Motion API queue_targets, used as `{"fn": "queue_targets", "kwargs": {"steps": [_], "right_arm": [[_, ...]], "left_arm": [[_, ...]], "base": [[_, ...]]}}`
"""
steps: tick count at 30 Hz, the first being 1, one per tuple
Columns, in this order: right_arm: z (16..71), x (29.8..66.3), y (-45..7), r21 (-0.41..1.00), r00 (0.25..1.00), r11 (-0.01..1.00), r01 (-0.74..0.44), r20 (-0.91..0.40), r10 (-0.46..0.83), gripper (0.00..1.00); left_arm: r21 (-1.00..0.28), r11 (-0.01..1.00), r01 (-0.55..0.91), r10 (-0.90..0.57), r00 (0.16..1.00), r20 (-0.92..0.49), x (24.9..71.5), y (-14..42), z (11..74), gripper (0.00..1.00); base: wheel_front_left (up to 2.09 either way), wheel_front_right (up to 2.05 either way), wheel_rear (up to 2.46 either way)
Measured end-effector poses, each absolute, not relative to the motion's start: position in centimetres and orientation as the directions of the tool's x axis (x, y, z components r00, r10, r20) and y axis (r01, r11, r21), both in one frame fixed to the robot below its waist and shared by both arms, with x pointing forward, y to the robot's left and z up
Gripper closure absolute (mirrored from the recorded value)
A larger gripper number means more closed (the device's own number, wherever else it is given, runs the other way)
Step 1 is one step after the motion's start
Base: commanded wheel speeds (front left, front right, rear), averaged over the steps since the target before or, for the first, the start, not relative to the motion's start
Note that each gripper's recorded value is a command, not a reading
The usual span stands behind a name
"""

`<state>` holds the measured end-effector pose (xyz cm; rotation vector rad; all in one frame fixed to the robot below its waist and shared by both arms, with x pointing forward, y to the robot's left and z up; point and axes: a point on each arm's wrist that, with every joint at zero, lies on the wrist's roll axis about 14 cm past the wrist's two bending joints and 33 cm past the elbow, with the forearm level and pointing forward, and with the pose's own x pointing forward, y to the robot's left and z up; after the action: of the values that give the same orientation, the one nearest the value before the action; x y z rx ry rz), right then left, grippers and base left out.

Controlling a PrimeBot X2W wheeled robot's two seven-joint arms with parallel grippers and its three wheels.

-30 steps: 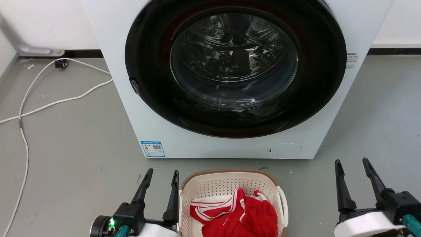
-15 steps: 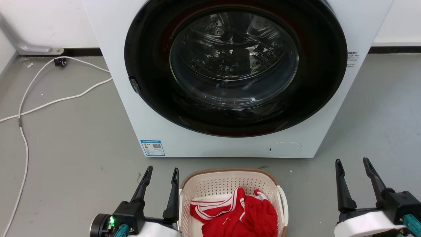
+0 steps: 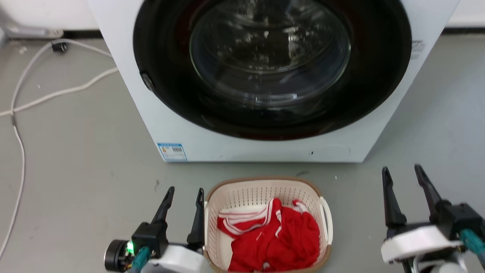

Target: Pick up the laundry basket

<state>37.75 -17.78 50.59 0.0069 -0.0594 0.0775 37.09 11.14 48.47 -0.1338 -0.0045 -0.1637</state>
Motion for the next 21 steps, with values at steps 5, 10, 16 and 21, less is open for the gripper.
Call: {"fn": "queue_targets", "kwargs": {"steps": [5,10,16,21], "right_arm": [[49.3,40.6,-17.0,-0.008,0.995,0.995,-0.103,0.013,0.103,0.00],[45.9,43.7,-16.4,-0.011,0.989,0.992,-0.122,-0.091,0.121,0.00],[40.1,46.9,-16.2,0.008,0.962,0.992,-0.129,-0.241,0.127,0.00],[34.5,48.2,-16.4,0.021,0.916,0.992,-0.127,-0.380,0.126,0.00]], "left_arm": [[-0.125,0.979,0.162,-0.170,0.984,-0.052,39.7,11.3,46.0,0.00],[-0.145,0.980,0.134,-0.155,0.977,-0.146,42.9,12.0,42.2,0.00],[-0.142,0.980,0.139,-0.173,0.947,-0.272,46.3,12.2,36.6,0.00],[-0.132,0.979,0.152,-0.193,0.894,-0.403,47.6,12.2,30.9,0.00]], "base": [[0.00,0.00,0.00],[0.00,0.00,0.00],[0.00,0.00,0.00],[0.00,0.00,0.00]]}}
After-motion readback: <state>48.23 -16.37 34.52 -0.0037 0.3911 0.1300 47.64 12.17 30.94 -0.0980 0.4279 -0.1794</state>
